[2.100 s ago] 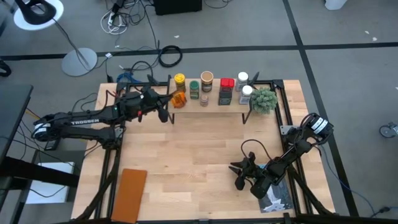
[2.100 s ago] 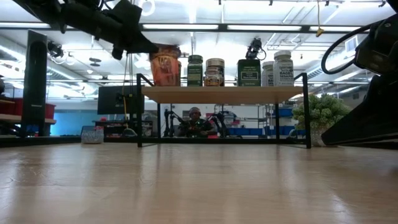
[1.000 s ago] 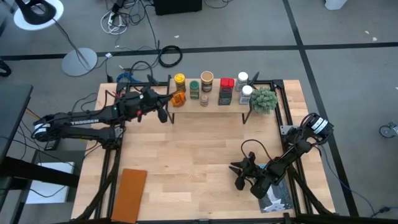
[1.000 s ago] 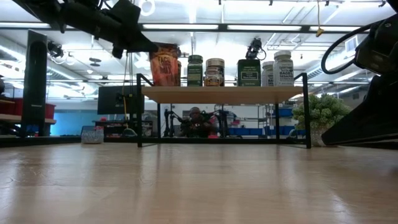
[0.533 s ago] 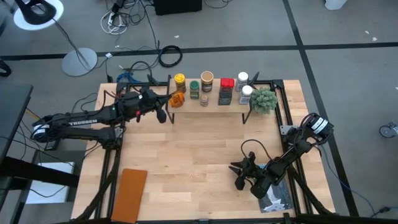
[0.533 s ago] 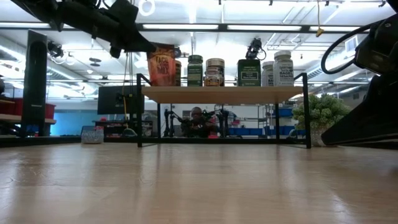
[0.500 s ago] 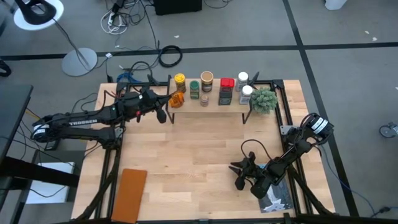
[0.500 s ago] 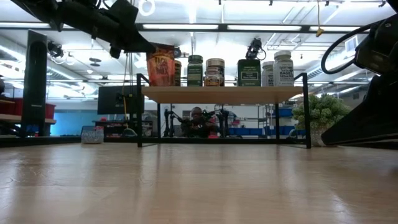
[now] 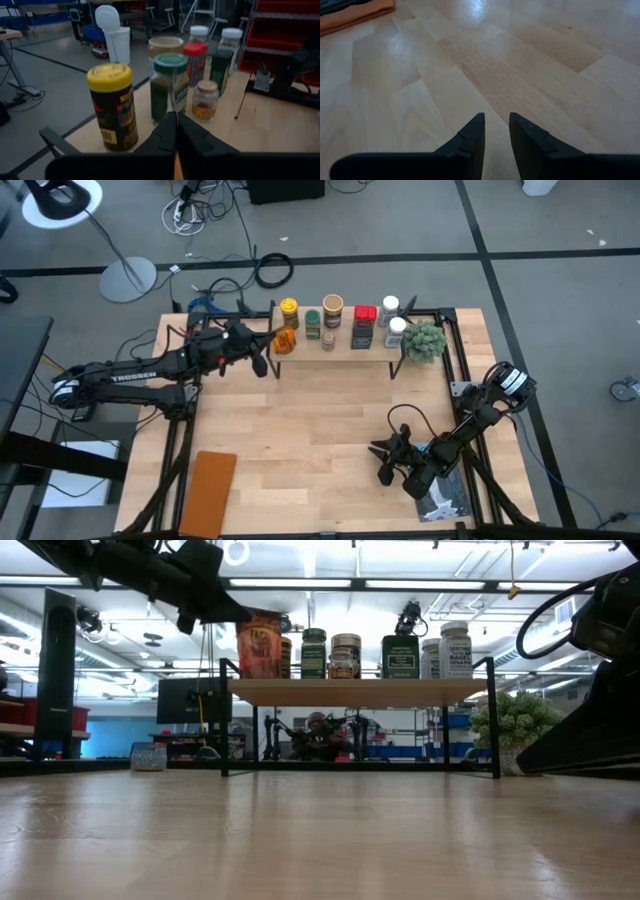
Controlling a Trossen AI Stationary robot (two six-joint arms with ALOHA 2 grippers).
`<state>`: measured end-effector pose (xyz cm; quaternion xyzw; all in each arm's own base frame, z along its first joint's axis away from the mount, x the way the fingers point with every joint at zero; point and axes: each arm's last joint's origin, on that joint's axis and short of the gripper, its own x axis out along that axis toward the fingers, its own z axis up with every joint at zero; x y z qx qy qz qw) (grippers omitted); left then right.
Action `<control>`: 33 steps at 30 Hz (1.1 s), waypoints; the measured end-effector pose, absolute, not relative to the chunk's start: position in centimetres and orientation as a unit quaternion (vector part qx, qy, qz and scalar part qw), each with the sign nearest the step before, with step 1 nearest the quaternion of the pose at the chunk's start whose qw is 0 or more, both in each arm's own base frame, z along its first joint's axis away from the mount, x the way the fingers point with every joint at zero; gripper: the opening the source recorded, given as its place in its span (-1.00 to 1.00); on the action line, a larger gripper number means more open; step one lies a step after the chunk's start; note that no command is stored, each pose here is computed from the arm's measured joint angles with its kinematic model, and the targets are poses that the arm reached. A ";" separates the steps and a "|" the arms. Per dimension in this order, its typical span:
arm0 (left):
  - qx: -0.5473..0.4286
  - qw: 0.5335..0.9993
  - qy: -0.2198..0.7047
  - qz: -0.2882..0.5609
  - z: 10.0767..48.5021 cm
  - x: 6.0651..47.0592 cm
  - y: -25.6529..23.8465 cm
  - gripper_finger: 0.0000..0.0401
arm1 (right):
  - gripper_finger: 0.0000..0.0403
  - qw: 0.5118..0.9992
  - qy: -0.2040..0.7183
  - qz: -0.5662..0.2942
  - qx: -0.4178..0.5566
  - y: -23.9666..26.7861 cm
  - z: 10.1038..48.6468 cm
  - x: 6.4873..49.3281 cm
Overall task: Shelf spices
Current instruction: Put the brown seasoning bag on the shelf, then return to Home Position
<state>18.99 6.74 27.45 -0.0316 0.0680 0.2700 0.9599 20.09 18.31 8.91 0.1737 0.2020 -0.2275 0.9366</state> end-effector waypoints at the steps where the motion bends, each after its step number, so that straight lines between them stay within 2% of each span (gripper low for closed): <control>1: -0.032 0.960 0.063 0.270 27.5 19.0 6.7 -0.93 | -0.56 0.937 0.202 -0.228 0.174 18.3 8.9 20.1; 21: -0.051 0.962 0.037 0.267 27.9 19.0 6.7 -0.64 | -0.56 0.937 0.201 -0.228 0.174 18.3 8.9 20.1; 33: -0.054 0.964 0.018 0.260 28.3 19.1 6.7 -0.62 | -0.56 0.937 0.201 -0.228 0.174 18.3 8.9 20.1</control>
